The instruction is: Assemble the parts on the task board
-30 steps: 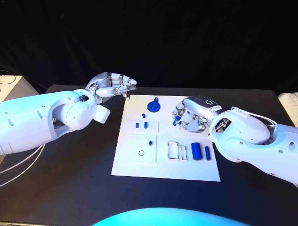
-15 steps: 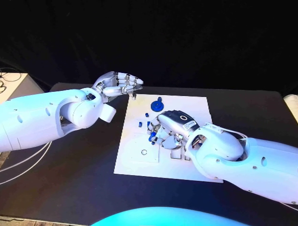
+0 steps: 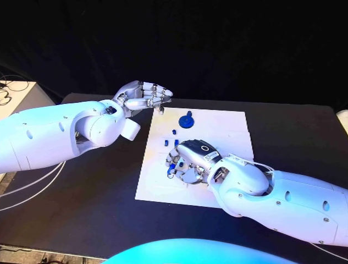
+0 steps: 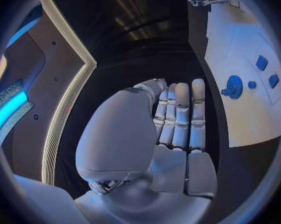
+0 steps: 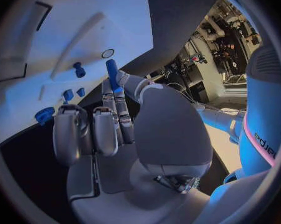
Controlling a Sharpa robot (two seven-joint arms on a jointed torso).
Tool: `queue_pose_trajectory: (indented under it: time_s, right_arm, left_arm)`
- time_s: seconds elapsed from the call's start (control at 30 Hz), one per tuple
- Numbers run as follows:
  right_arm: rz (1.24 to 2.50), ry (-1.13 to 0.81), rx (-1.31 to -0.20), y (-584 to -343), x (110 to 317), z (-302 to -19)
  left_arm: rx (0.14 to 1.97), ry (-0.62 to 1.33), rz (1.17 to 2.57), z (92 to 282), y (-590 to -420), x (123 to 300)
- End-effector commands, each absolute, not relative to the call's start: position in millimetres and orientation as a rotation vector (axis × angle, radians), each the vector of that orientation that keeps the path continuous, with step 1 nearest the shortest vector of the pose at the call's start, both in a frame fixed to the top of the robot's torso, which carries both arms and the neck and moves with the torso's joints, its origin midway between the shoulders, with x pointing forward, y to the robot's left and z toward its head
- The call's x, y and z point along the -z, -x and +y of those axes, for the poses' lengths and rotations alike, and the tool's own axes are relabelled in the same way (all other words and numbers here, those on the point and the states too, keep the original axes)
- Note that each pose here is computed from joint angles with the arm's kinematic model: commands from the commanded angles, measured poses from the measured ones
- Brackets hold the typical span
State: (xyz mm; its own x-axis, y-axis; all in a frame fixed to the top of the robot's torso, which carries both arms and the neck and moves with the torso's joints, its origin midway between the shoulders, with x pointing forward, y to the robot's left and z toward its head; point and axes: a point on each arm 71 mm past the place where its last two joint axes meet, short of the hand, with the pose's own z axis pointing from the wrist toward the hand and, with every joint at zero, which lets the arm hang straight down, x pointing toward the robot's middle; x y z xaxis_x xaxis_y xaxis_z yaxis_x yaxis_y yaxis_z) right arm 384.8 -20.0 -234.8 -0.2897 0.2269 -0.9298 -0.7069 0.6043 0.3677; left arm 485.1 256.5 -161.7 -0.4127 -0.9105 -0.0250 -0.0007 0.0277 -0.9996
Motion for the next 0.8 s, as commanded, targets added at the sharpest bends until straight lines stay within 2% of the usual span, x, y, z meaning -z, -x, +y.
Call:
queue_pose_trajectory:
  time_s: [0.03, 0.8]
  right_arm:
    - [1.614, 0.434, -0.972, -383, 237, -18]
    - [1.661, 0.461, -0.924, -385, 249, -21]
  left_arm:
    - [1.508, 0.961, 1.530, 254.4, -484.6, 160.6]
    - [1.504, 0.965, 1.536, 256.8, -484.3, 161.0]
